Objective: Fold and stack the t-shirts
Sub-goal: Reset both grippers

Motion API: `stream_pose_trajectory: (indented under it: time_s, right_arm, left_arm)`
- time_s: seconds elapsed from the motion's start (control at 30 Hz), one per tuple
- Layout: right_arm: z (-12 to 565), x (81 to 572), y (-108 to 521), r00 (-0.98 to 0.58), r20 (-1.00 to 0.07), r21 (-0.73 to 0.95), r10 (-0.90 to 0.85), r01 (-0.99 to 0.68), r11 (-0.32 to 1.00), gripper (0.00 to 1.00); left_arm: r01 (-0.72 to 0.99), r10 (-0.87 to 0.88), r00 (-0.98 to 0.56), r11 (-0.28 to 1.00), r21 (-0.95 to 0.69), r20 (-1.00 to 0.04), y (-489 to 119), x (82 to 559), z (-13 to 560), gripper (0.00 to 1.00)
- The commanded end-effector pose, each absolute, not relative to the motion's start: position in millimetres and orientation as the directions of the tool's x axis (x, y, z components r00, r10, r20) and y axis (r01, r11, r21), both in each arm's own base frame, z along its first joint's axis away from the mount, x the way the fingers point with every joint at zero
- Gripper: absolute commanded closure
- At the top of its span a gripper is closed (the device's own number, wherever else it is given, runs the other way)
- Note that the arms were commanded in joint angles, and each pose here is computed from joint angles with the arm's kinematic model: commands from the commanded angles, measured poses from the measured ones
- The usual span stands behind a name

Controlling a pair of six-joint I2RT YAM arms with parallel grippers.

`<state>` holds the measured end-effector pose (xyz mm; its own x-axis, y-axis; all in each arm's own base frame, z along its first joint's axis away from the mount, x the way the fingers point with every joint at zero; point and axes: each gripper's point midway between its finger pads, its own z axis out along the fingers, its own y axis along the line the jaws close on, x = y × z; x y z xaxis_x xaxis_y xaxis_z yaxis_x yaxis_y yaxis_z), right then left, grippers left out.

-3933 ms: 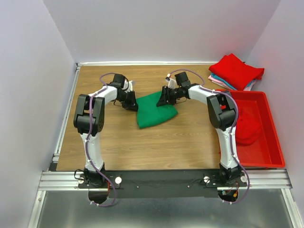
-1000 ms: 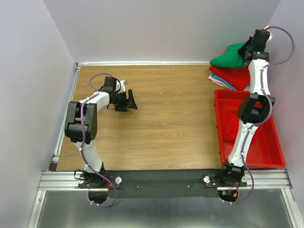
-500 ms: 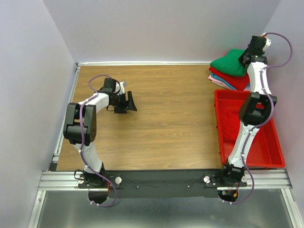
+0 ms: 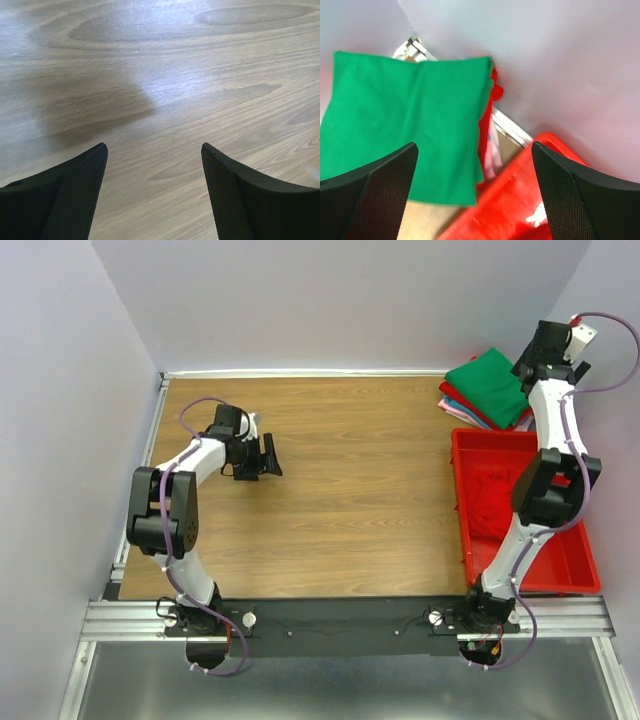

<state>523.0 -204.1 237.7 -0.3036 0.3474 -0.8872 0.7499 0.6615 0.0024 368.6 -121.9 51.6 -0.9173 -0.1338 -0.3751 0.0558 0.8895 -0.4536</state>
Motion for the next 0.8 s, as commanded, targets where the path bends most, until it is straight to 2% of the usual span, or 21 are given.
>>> stream_pose_trajectory:
  time_s: [0.0,0.2,0.3,0.33,0.43,0.77]
  right_arm:
    - [269,495,-199,-0.28,-0.902,0.013,0.329,0.744,0.668,0.0]
    - [262,477,-130,-0.373,-0.878,0.014,0.298,0.603,0.798,0.0]
    - [258,464,-63,-0.422,-0.87,0.026,0.254,0.476,0.879,0.0]
    - [248,461,-61,-0.445,-0.859,0.018,0.255,0.471,0.882,0.0]
    - [229,442,15,-0.508,-0.824,0.088,0.249,0.32,0.943,0.0]
    - [163,347,150,-0.672,-0.713,0.211,0.201,0.067,0.975,0.0]
  left_arm:
    - [0.053,-0.166,-0.865,0.909,-0.414,-0.474,-111,374,84,0.16]
    - [0.08,-0.191,-0.773,0.916,-0.393,-0.605,-104,374,130,0.16]
    - [0.084,-0.217,-0.713,0.918,-0.388,-0.667,-99,369,155,0.16]
    - [0.09,-0.219,-0.696,0.918,-0.386,-0.684,-98,367,162,0.16]
    - [0.085,-0.237,-0.634,0.925,-0.371,-0.736,-92,359,185,0.16]
    - [0.11,-0.278,-0.488,0.92,-0.375,-0.827,-83,326,234,0.16]
